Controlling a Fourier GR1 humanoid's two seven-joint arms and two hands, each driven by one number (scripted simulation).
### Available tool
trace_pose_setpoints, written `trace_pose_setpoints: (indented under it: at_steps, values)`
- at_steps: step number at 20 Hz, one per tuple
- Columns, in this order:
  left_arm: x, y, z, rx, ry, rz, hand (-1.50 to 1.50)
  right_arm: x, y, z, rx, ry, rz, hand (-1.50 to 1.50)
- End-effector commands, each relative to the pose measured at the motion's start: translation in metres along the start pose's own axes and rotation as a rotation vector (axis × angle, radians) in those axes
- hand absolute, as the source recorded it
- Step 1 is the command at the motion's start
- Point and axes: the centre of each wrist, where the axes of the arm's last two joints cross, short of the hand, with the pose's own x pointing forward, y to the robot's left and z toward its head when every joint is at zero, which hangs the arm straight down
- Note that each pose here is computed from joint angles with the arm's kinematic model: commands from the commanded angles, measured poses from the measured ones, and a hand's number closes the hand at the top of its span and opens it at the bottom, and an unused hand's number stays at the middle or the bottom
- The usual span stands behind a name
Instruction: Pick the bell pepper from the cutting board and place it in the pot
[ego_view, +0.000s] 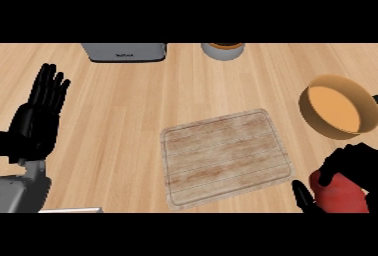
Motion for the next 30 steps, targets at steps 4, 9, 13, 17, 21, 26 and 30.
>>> trace_pose_setpoints:
  at_steps: [4,9,13,17,21,26,30]
  values:
    - [-0.001,-0.015,-0.004,0.004,0.021,0.026,0.0,-0.058,-0.047,-0.013,-0.023,0.072,-0.049,1.5]
    - [0.0,-0.013,-0.01,-0.011,0.005,0.02,0.0,-0.142,-0.073,-0.024,-0.051,0.127,-0.045,1.5]
    - [0.015,-0.006,-0.017,-0.03,-0.011,0.025,0.0,-0.197,-0.074,-0.056,-0.067,0.178,-0.093,1.5]
    - [0.0,-0.014,-0.004,-0.017,0.001,0.011,0.0,-0.239,-0.072,-0.059,-0.015,0.155,-0.11,1.5]
    - [0.003,-0.036,-0.013,-0.031,-0.005,0.022,0.0,-0.27,-0.044,-0.064,0.022,0.132,-0.074,1.5]
    - [0.008,-0.025,-0.017,-0.039,-0.004,0.035,0.0,-0.29,-0.018,-0.084,0.029,0.153,-0.07,1.5]
    - [-0.003,-0.026,-0.018,-0.032,-0.001,0.027,0.0,-0.292,-0.003,-0.103,0.155,0.188,0.002,1.5]
